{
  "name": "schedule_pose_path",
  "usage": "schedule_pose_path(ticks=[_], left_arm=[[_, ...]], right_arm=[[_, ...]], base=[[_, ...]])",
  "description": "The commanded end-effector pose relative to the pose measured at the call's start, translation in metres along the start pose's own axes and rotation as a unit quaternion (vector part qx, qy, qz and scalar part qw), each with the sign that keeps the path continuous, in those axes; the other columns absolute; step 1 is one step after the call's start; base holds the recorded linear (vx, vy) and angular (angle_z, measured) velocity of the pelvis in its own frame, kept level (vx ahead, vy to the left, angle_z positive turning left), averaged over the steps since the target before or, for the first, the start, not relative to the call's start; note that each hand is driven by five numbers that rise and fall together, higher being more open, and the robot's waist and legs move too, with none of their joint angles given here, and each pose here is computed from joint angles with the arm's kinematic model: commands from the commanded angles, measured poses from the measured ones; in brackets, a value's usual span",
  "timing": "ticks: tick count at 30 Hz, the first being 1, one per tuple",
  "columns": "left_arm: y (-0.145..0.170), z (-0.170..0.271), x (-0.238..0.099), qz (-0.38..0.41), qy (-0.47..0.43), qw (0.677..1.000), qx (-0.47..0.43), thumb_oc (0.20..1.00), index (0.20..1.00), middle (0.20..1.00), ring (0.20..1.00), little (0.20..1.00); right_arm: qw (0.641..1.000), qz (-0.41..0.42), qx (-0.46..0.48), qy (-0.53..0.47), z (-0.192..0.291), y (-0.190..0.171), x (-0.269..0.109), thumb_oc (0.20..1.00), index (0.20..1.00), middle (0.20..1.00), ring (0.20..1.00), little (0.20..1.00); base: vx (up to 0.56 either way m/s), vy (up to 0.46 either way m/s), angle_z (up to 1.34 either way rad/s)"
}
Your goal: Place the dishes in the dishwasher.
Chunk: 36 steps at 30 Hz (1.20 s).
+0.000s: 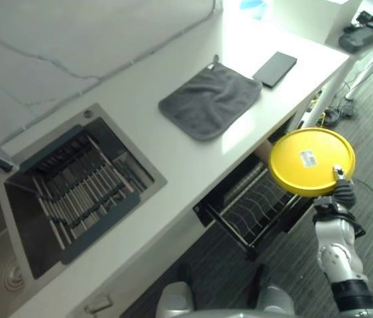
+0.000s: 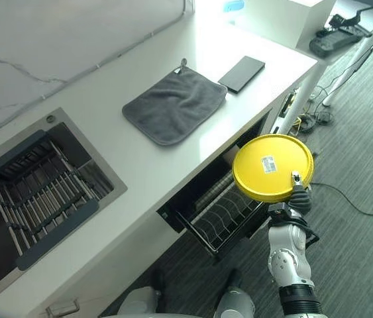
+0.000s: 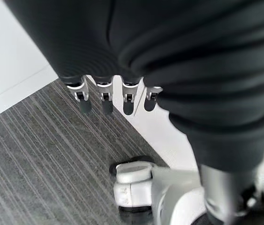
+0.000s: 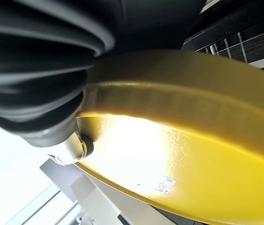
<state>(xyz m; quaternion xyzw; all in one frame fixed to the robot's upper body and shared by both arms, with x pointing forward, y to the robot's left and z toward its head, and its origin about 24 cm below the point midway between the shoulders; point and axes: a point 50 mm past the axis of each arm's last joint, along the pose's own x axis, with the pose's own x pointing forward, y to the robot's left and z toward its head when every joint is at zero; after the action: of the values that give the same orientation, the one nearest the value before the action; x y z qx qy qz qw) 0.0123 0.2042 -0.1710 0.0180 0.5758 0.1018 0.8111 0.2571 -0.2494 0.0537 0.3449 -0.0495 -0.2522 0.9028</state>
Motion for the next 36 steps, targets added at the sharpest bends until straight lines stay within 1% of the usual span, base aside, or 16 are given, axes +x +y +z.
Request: schedule_pose_path(ticks=[1, 2, 4, 8, 9, 11, 12, 13, 16, 18, 21, 23, 26, 30, 36], left_arm=[[0.017, 0.016, 0.004, 0.025, -0.022, 0.999, 0.006, 1.0, 1.0, 1.0, 1.0, 1.0], [0.016, 0.019, 0.004, 0.025, -0.03, 0.999, 0.013, 1.0, 1.0, 1.0, 1.0, 1.0], [0.015, 0.025, 0.004, 0.03, -0.048, 0.998, -0.001, 1.0, 1.0, 1.0, 1.0, 1.0], [0.014, 0.054, 0.009, 0.031, -0.095, 0.994, -0.04, 1.0, 1.0, 1.0, 1.0, 1.0], [0.011, 0.069, 0.009, 0.025, -0.125, 0.991, -0.041, 1.0, 1.0, 1.0, 1.0, 1.0], [0.01, 0.077, 0.009, 0.022, -0.142, 0.989, -0.041, 1.0, 1.0, 1.0, 1.0, 1.0], [0.008, 0.089, 0.009, 0.016, -0.164, 0.986, -0.041, 1.0, 1.0, 1.0, 1.0, 1.0], [0.003, 0.111, 0.009, 0.005, -0.194, 0.98, -0.031, 1.0, 1.0, 1.0, 1.0, 1.0], [-0.005, 0.133, 0.007, -0.005, -0.233, 0.972, -0.012, 1.0, 1.0, 1.0, 1.0, 1.0], [-0.007, 0.145, 0.006, -0.012, -0.247, 0.969, -0.015, 1.0, 1.0, 1.0, 1.0, 1.0], [-0.014, 0.164, 0.003, -0.022, -0.279, 0.96, 0.008, 1.0, 1.0, 1.0, 1.0, 1.0], [-0.021, 0.178, -0.001, -0.043, -0.306, 0.95, 0.038, 1.0, 1.0, 1.0, 1.0, 1.0], [-0.03, 0.187, -0.005, -0.072, -0.323, 0.942, 0.063, 1.0, 1.0, 1.0, 1.0, 1.0], [-0.048, 0.2, -0.014, -0.115, -0.356, 0.917, 0.14, 1.0, 1.0, 1.0, 1.0, 1.0], [-0.064, 0.221, -0.025, -0.136, -0.396, 0.885, 0.204, 1.0, 1.0, 1.0, 1.0, 1.0]], right_arm=[[0.992, 0.107, 0.026, -0.064, 0.019, 0.046, -0.004, 0.2, 0.2, 0.2, 0.2, 0.2], [0.992, 0.11, 0.025, -0.062, 0.016, 0.047, -0.004, 0.2, 0.2, 0.2, 0.2, 0.2], [0.992, 0.118, 0.02, -0.05, 0.009, 0.052, -0.007, 0.2, 0.2, 0.2, 0.2, 0.2], [0.991, 0.127, 0.005, -0.029, -0.004, 0.061, -0.009, 0.2, 0.2, 0.2, 0.2, 0.2], [0.991, 0.13, 0.0, -0.018, -0.009, 0.063, -0.01, 0.2, 0.2, 0.2, 0.2, 0.2], [0.991, 0.13, -0.003, -0.014, -0.012, 0.065, -0.01, 0.2, 0.2, 0.2, 0.2, 0.2], [0.991, 0.131, -0.005, -0.008, -0.015, 0.065, -0.01, 0.2, 0.2, 0.2, 0.2, 0.2], [0.991, 0.132, -0.005, 0.0, -0.019, 0.069, -0.008, 0.2, 0.2, 0.2, 0.2, 0.2], [0.991, 0.136, -0.007, 0.003, -0.022, 0.074, -0.005, 0.2, 0.2, 0.2, 0.2, 0.2], [0.99, 0.143, -0.011, 0.006, -0.023, 0.079, -0.005, 0.2, 0.2, 0.2, 0.2, 0.2], [0.988, 0.156, -0.018, 0.008, -0.025, 0.09, -0.004, 0.2, 0.2, 0.2, 0.2, 0.2], [0.986, 0.167, -0.024, 0.007, -0.024, 0.099, -0.002, 0.2, 0.2, 0.2, 0.2, 0.2], [0.985, 0.171, -0.028, 0.006, -0.024, 0.105, 0.001, 0.2, 0.2, 0.2, 0.2, 0.2], [0.984, 0.177, -0.035, -0.003, -0.017, 0.115, 0.009, 0.2, 0.2, 0.2, 0.2, 0.2], [0.981, 0.184, -0.054, -0.009, -0.011, 0.131, 0.018, 0.2, 0.2, 0.2, 0.2, 0.2]], base=[[-0.09, -0.001, 0.0], [-0.08, 0.017, 0.01], [-0.04, 0.04, 0.0], [-0.02, 0.044, -0.04], [0.0, 0.0, 0.0], [0.0, 0.0, 0.0], [-0.03, 0.016, 0.0], [-0.04, 0.015, 0.01], [-0.06, 0.006, 0.0], [-0.06, 0.019, 0.01], [-0.05, 0.01, 0.0], [-0.06, 0.011, 0.03], [-0.03, 0.005, 0.0], [-0.04, 0.001, 0.01], [-0.04, 0.005, 0.15]])
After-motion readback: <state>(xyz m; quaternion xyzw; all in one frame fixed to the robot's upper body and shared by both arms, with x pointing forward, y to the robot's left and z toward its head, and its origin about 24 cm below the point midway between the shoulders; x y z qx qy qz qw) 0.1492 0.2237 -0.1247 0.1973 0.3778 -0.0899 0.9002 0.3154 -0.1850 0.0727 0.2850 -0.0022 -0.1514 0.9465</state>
